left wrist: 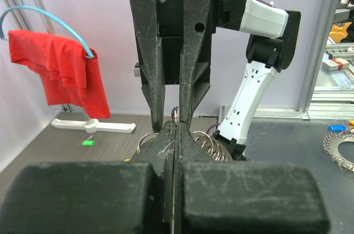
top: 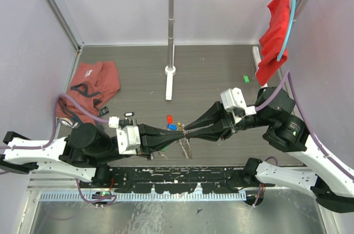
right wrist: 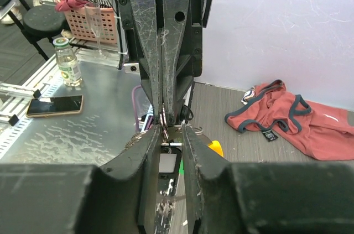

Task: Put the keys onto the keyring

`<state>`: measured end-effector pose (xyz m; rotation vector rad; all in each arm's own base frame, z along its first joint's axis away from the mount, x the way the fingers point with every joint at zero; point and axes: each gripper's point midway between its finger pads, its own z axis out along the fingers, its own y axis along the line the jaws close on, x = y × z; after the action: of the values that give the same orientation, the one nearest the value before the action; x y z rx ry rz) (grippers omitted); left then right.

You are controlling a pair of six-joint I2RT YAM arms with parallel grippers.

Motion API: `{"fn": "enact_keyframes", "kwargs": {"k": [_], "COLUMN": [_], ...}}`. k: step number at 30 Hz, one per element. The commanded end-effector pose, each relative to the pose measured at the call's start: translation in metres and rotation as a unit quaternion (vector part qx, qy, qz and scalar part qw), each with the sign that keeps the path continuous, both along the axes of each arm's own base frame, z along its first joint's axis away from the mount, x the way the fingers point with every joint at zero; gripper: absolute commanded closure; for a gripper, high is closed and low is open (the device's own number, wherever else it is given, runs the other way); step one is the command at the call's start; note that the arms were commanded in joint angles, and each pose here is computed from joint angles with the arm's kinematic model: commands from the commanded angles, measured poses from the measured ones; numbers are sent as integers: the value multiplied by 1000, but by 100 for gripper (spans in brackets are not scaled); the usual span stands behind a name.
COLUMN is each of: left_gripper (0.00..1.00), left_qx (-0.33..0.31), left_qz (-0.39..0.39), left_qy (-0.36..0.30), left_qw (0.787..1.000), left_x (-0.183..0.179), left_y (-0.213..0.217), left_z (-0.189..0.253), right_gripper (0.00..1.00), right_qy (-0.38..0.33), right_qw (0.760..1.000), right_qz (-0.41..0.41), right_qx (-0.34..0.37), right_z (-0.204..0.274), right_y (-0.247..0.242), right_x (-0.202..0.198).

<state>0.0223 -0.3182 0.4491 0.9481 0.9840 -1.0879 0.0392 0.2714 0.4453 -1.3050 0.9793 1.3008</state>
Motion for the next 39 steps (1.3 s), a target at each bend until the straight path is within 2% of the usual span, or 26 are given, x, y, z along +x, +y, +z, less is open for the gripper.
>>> {"fn": "enact_keyframes", "kwargs": {"k": [1, 8, 11, 17, 22, 23, 24, 27, 30, 33, 36, 39], "left_gripper": [100, 100, 99, 61, 37, 27, 25, 26, 39, 46, 56, 56], "left_qx": [-41, -39, -36, -7, 53, 64, 75, 91, 96, 116, 130, 136], "left_qz": [-3, -1, 3, 23, 70, 81, 91, 105, 112, 98, 97, 79], "left_qy": [7, 6, 7, 21, 41, 45, 48, 56, 56, 53, 53, 62], "left_qw": [999, 999, 999, 999, 995, 994, 992, 989, 987, 987, 985, 986], "left_x": [-1, 0, 1, 9, 25, 29, 33, 42, 51, 52, 57, 58], "left_y": [5, 4, 4, 9, 18, 21, 24, 35, 44, 44, 41, 34], "left_z": [19, 18, 17, 7, -14, -17, -21, -28, -33, -41, -49, -58], "right_gripper": [74, 98, 99, 99, 99, 99, 99, 99, 99, 99, 99, 99], "right_qy": [-11, -11, -15, -13, 6, 10, 12, 14, 20, 24, 22, 23], "right_qw": [1000, 1000, 1000, 998, 990, 987, 984, 975, 960, 948, 942, 940], "right_qz": [1, -1, -16, -63, -117, -128, -137, -154, -168, -170, -172, -169], "right_qx": [17, 17, 17, -20, -82, -95, -111, -160, -221, -269, -288, -295], "right_z": [9, 10, 12, 9, -16, -21, -28, -45, -67, -82, -84, -82], "right_y": [0, 0, -2, -7, -7, -7, -8, -8, -11, -13, -13, -12], "right_x": [-1, 0, 3, 17, 39, 43, 48, 57, 66, 71, 73, 70]}}
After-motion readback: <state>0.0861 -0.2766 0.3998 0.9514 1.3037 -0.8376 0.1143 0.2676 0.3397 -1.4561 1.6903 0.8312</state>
